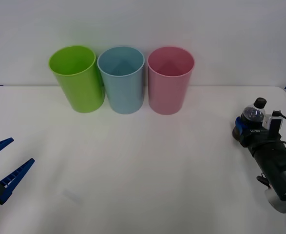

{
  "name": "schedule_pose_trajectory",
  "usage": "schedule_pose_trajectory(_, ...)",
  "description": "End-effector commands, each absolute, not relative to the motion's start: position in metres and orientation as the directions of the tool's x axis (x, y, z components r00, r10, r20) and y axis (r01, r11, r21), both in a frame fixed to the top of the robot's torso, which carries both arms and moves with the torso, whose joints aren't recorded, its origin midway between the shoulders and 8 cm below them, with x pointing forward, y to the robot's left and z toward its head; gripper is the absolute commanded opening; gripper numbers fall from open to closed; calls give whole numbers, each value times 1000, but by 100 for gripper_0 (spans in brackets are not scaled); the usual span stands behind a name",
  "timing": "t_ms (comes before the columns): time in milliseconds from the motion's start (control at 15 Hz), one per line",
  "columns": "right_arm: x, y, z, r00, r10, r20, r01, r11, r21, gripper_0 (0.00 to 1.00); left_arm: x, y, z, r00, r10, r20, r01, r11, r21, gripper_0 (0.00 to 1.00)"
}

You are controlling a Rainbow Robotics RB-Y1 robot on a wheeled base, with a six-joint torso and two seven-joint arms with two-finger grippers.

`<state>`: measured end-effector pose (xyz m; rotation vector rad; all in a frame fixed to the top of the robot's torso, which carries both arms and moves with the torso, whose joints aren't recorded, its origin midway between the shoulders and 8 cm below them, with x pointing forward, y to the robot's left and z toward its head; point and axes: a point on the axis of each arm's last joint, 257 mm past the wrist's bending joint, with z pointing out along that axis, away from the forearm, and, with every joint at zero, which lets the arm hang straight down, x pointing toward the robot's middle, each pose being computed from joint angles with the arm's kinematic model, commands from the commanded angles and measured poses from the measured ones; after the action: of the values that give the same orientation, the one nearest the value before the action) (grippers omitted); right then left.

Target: Grasp the object on the table and drop it into the matching bin: aluminum can to the light blue bin, PET bottle to the pink bin.

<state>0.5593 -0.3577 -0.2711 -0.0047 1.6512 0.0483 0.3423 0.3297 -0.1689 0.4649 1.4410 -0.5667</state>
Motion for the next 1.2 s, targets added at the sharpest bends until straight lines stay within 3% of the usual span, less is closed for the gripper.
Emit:
schedule_pose_trajectory(67,556,-348,-258,-45,19,-999,-77,997,22,0,342,330,-169,41,-82,-996,618,785,-39,100)
schedule_pose_trajectory(933,493,-279,-175,151,-20,-988,-360,930,-74,0,342,330,-169,41,-82,-996,618,785,-39,100)
schedule_pose_trajectory(1200,480,-252,-126,177,84,-981,-486,874,-13,0,342,330,-169,41,-82,-996,618,785,-39,100)
